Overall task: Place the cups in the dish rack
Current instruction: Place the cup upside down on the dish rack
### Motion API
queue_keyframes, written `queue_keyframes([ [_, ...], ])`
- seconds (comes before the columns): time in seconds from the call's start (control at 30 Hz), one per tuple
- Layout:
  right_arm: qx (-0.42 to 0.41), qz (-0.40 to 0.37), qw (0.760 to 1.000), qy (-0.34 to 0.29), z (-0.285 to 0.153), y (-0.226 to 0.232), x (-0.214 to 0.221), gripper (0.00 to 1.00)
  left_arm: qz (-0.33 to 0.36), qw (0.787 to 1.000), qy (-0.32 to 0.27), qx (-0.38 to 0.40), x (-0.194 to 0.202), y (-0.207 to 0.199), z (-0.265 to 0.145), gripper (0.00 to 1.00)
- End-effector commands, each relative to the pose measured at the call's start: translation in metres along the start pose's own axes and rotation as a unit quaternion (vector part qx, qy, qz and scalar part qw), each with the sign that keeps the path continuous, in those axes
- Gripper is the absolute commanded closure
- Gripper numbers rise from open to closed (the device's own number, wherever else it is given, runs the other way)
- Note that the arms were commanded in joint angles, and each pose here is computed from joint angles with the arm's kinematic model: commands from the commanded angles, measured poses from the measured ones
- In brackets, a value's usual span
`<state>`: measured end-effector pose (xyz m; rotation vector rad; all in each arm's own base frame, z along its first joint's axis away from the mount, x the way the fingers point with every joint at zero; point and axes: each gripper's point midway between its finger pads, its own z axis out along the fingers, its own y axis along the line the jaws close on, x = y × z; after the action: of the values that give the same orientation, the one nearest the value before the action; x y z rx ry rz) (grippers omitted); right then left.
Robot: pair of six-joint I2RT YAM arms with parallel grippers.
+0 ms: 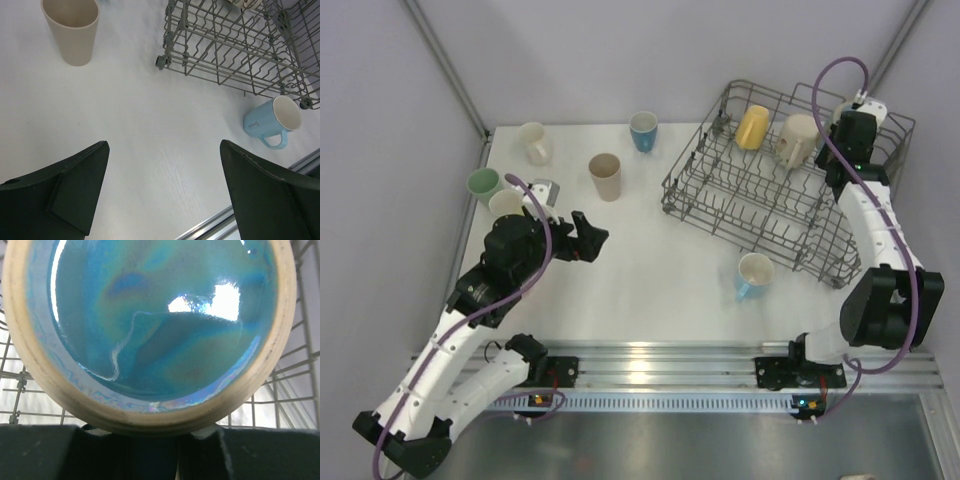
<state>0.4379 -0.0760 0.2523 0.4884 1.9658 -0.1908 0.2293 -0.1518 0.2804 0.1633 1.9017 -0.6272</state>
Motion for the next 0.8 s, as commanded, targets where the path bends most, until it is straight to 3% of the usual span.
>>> queue_keyframes([
  [0.0, -0.043, 0.047, 0.994, -0.094, -0.001, 0.017, -0.065, 1.0, 0.015, 1.0, -0.012, -0.006, -0.002, 0.004, -0.003, 0.02],
  [0.47, -0.014, 0.049, 0.998, -0.04, 0.031, 0.006, -0.016, 1.0, 0.011, 1.0, -0.021, 0.001, -0.006, 0.001, -0.011, 0.02],
  [0.77, 0.0, 0.047, 0.999, 0.002, 0.026, 0.0, 0.005, 1.0, 0.005, 1.0, -0.02, 0.003, -0.006, 0.0, -0.011, 0.02],
])
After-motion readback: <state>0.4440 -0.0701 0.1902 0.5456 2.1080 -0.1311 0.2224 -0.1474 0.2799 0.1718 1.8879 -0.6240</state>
